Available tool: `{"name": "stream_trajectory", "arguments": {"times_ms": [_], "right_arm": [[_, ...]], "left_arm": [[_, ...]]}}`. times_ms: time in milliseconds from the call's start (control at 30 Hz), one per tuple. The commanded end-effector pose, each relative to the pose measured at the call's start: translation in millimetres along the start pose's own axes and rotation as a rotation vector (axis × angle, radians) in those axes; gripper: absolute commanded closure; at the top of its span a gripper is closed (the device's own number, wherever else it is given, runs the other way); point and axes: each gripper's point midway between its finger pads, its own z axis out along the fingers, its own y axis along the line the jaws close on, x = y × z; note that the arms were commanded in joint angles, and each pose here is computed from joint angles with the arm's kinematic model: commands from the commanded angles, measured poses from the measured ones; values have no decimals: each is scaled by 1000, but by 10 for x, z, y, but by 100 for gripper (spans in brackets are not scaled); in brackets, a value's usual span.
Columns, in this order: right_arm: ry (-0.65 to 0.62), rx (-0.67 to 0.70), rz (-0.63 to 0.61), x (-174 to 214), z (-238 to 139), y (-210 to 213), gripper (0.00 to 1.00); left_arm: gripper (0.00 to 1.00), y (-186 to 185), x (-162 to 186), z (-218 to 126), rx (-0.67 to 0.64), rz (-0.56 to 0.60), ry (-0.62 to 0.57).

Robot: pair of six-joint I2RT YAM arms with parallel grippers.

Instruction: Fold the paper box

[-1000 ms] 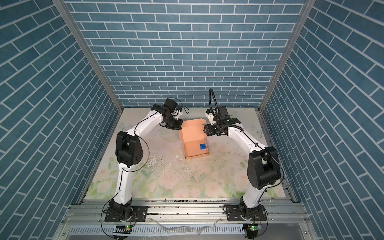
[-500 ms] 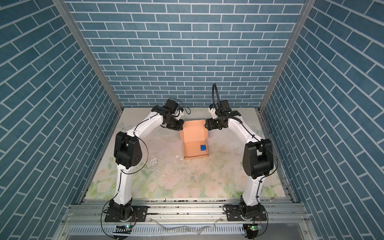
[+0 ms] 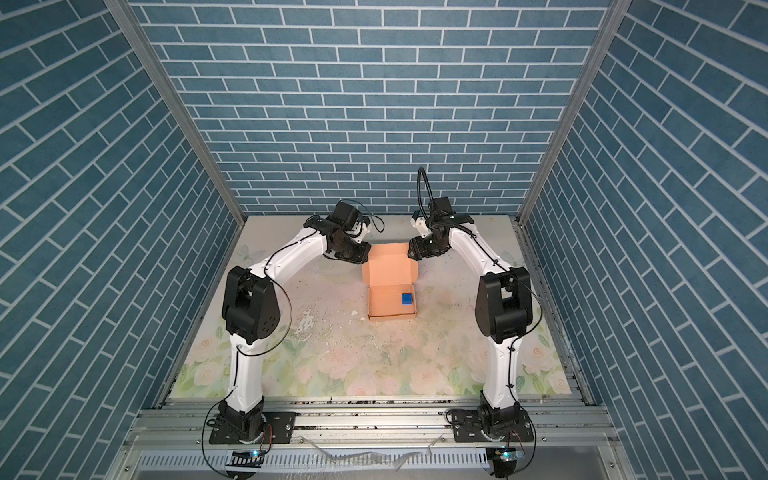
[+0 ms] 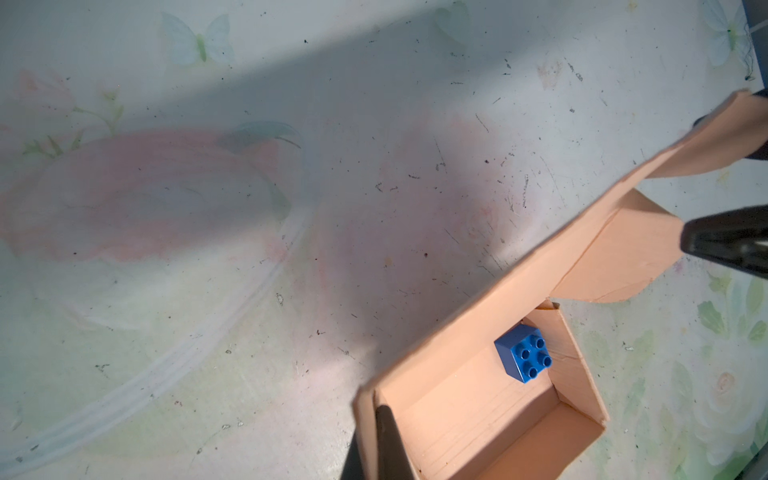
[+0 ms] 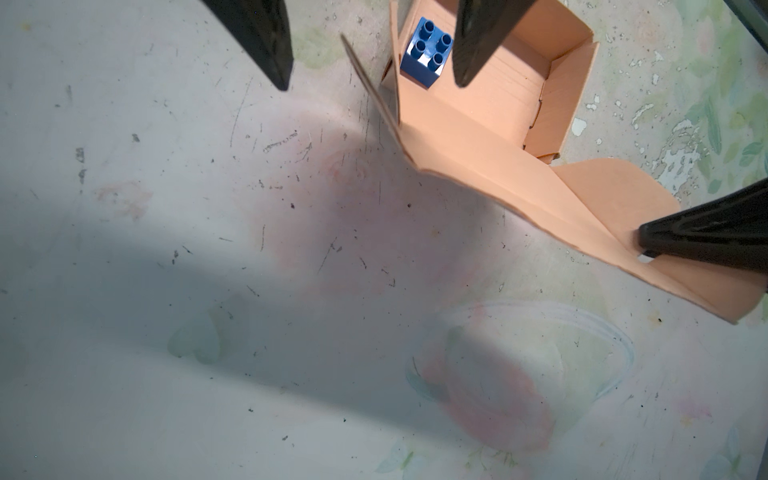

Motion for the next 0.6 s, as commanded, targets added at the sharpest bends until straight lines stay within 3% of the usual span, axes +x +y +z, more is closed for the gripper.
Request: {"name": "stream_trajectory", "arguments": {"times_ms": [0,233,567], "right_arm": [[46,-38,-32,73,7,60,45],[75,-63,-24,175,48,100,60],[118,-67,-32,286,106,150,65]], "left_arm": [[100,-60,-41,-140,-8,26,-32],[100,-89,-66,-142,-8,29,-43],[100,-89,-70,-158,-17,26,-48]]}}
